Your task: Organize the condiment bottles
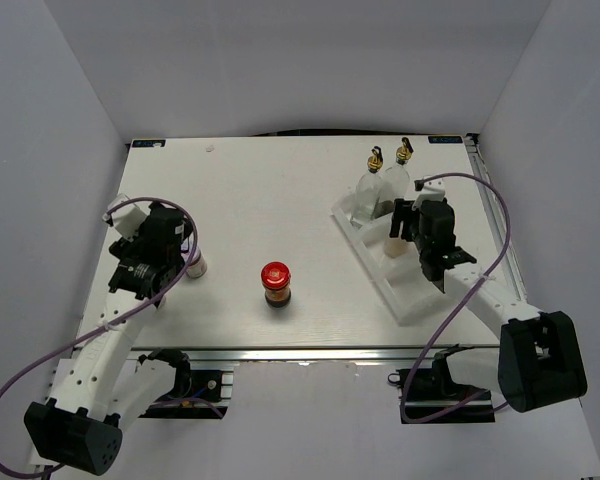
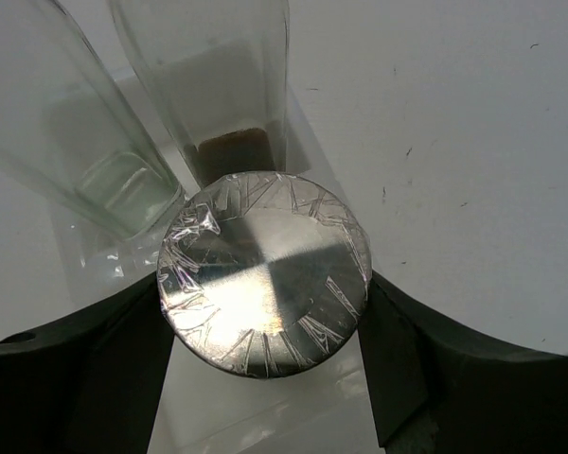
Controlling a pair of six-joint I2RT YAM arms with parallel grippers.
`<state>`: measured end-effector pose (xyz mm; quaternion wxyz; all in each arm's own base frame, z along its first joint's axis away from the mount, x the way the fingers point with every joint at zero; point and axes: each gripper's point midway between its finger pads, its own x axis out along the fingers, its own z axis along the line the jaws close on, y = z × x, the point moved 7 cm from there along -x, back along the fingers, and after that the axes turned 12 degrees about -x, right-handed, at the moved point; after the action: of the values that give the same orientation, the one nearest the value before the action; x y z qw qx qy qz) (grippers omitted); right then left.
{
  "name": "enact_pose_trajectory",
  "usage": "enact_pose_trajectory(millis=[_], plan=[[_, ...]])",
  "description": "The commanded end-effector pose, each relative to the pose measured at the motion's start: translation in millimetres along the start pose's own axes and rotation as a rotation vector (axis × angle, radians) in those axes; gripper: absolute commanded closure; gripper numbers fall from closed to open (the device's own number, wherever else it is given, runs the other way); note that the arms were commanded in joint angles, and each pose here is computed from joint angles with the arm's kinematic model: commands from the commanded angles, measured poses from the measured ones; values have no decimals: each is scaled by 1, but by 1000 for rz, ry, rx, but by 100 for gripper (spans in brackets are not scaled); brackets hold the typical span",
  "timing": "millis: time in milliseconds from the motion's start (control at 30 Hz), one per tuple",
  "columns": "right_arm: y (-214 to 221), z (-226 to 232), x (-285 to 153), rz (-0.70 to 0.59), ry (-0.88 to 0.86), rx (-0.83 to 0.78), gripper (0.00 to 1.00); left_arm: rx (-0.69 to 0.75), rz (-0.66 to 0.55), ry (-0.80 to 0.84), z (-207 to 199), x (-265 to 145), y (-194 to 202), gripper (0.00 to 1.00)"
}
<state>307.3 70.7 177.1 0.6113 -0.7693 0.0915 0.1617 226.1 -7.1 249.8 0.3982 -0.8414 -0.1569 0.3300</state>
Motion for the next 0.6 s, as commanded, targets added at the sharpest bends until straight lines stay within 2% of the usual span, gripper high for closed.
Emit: enact_pose_trajectory(millis=[0, 100, 133, 200, 267, 300, 567], plan=[[-31, -4, 7, -201, 12, 13, 83, -19, -18, -39, 9, -7, -9, 2], [-22, -2, 11, -177, 7, 8, 58, 0, -15, -71, 15, -9, -8, 2], [-21, -1, 12, -169, 10, 8, 39, 3, -13, -79, 17, -9, -8, 2], [-22, -2, 11, -163, 10, 14, 24, 15, -7, -87, 19, -10, -8, 2], [-26, -3, 7, -172, 10, 20, 15, 25, -7, -99, 21, -11, -9, 2], [-26, -3, 5, -172, 8, 18, 11, 35, -5, -109, 22, -13, -10, 2], [-42, -10, -23, -193, -4, 19, 11, 117, 41, -180, 37, -21, -9, 2]])
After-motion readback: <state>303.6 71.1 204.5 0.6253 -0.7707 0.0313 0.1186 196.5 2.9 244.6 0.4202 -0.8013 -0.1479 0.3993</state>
